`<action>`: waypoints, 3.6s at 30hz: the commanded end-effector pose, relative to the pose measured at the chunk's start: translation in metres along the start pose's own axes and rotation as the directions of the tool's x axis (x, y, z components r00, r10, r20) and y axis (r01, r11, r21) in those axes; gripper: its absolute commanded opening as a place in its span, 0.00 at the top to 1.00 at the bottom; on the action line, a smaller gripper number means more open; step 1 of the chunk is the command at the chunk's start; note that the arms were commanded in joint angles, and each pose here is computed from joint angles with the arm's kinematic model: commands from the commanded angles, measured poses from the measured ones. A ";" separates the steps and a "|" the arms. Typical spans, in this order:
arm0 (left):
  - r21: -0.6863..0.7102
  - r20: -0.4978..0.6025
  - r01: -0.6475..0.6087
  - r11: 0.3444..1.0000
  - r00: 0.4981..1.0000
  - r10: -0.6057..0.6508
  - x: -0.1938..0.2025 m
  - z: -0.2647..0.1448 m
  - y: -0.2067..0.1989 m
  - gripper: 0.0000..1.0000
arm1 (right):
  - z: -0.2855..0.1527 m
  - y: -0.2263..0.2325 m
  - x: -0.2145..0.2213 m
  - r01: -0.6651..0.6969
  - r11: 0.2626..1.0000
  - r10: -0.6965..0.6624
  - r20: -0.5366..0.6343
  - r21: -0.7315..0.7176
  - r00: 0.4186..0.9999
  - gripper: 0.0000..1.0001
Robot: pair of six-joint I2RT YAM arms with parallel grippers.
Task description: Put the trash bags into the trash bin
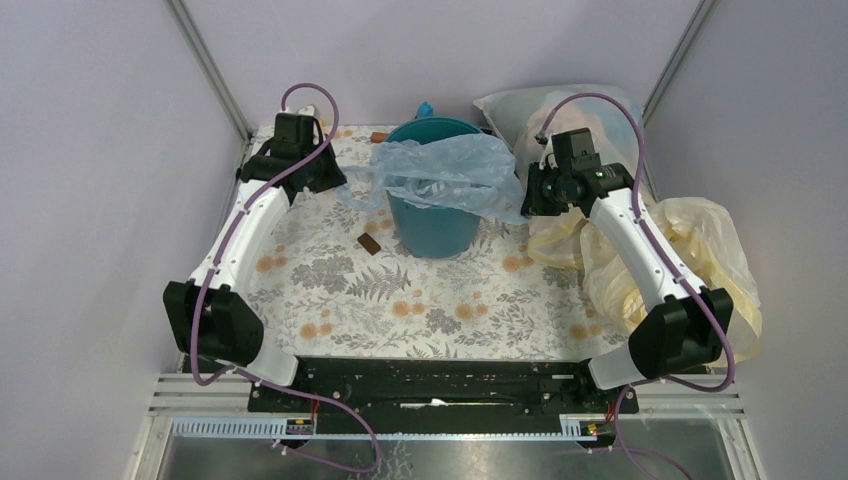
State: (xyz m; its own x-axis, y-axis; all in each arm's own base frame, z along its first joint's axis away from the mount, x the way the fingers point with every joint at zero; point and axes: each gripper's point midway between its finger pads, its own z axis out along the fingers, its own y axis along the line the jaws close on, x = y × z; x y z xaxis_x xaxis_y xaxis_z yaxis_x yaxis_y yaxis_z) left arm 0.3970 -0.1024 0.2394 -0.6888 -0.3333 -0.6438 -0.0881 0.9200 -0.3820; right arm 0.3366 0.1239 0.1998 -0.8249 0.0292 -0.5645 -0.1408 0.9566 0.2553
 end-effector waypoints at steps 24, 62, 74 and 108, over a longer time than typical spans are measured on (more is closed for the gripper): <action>0.348 0.323 -0.063 0.935 0.945 -0.056 -0.099 -0.080 -0.088 1.00 | -0.160 0.128 -0.123 0.665 0.726 -0.335 0.755 -0.174 0.564 0.20; 0.177 0.283 -0.040 0.983 0.959 -0.012 -0.121 -0.049 -0.069 1.00 | -0.031 0.169 -0.196 0.736 0.665 -0.628 0.627 0.126 0.461 1.00; 0.132 0.158 0.005 0.991 0.987 -0.026 -0.111 0.029 -0.053 1.00 | 0.023 0.123 -0.243 0.584 0.804 -0.416 0.596 -0.112 0.687 1.00; 0.150 0.082 0.107 0.983 0.989 -0.120 -0.062 0.053 -0.037 0.46 | -0.052 0.076 -0.236 0.247 0.965 -0.162 0.537 -0.089 0.828 0.06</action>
State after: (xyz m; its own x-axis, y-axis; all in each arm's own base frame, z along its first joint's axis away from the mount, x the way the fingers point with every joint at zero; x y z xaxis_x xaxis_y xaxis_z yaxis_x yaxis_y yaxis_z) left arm 0.4761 -0.1348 0.1920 -0.7371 -0.4127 -0.5351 -0.1026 0.8510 -0.5150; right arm 0.5273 0.1840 0.3497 -0.3895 -0.0552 -0.9194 -0.4231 0.8974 0.1253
